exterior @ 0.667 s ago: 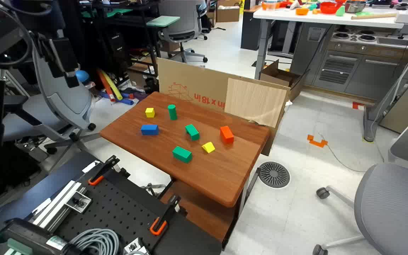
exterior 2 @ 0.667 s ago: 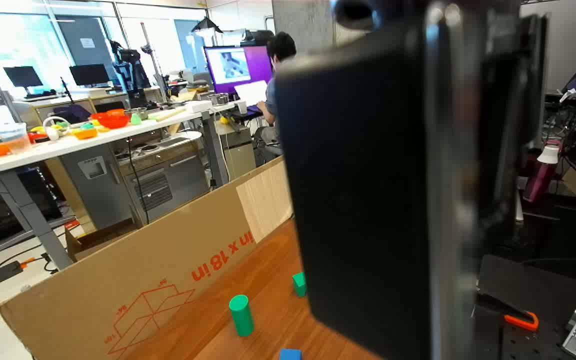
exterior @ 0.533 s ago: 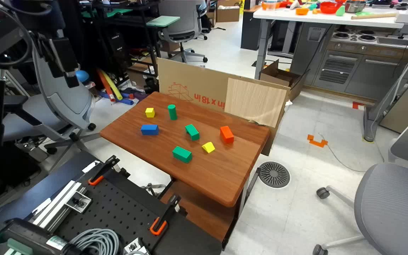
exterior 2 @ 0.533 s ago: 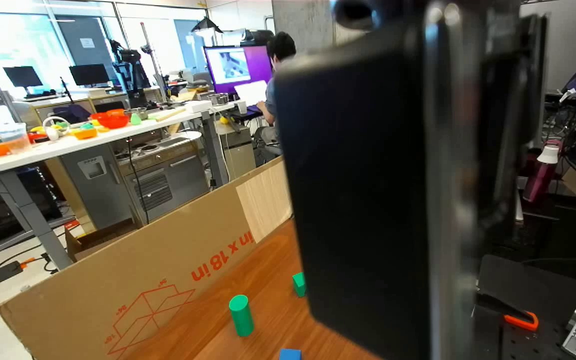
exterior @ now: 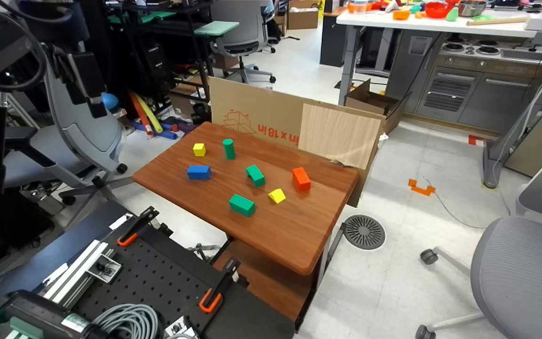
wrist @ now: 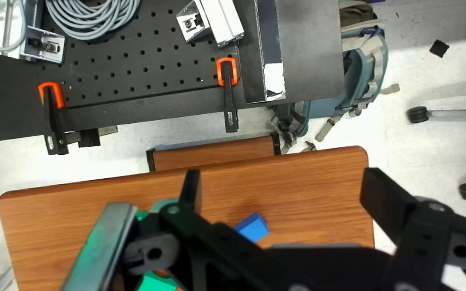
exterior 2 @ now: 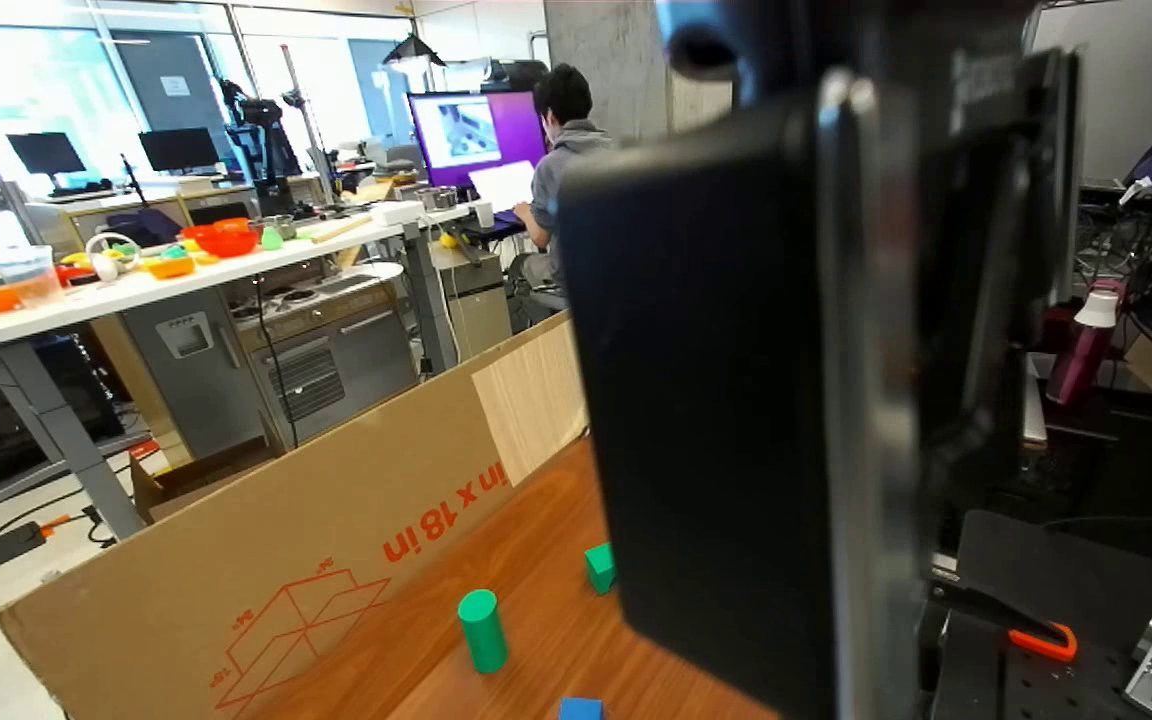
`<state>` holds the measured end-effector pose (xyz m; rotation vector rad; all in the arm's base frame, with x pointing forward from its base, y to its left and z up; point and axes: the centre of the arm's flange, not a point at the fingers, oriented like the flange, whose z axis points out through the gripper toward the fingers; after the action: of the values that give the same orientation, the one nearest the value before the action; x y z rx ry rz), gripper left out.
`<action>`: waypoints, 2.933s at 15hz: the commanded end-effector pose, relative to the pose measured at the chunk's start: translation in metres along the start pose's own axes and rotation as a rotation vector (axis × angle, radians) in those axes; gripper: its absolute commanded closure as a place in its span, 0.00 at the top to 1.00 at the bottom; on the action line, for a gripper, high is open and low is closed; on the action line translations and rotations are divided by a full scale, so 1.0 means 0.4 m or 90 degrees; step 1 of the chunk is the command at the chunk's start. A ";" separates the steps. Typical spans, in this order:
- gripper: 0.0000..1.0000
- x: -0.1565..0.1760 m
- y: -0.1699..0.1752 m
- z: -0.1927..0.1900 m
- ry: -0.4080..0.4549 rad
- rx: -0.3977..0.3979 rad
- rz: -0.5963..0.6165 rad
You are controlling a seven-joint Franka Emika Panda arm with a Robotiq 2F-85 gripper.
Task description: Move the cylindrical block to the right
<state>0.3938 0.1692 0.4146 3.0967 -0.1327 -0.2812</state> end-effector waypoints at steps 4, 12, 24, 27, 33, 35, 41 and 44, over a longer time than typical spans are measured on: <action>1.00 0.147 0.085 0.086 -0.020 0.049 0.076; 1.00 0.383 0.126 0.218 0.049 0.026 0.140; 1.00 0.671 0.057 0.287 0.070 -0.013 0.122; 1.00 0.726 0.042 0.308 0.073 -0.019 0.112; 1.00 0.789 0.012 0.344 0.072 -0.035 0.092; 1.00 0.800 -0.003 0.354 0.063 -0.039 0.083; 1.00 0.831 -0.027 0.392 0.028 -0.047 0.062; 1.00 0.839 -0.034 0.424 0.006 -0.058 0.057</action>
<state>0.6764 0.1437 0.1978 3.0186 -0.2875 -0.2147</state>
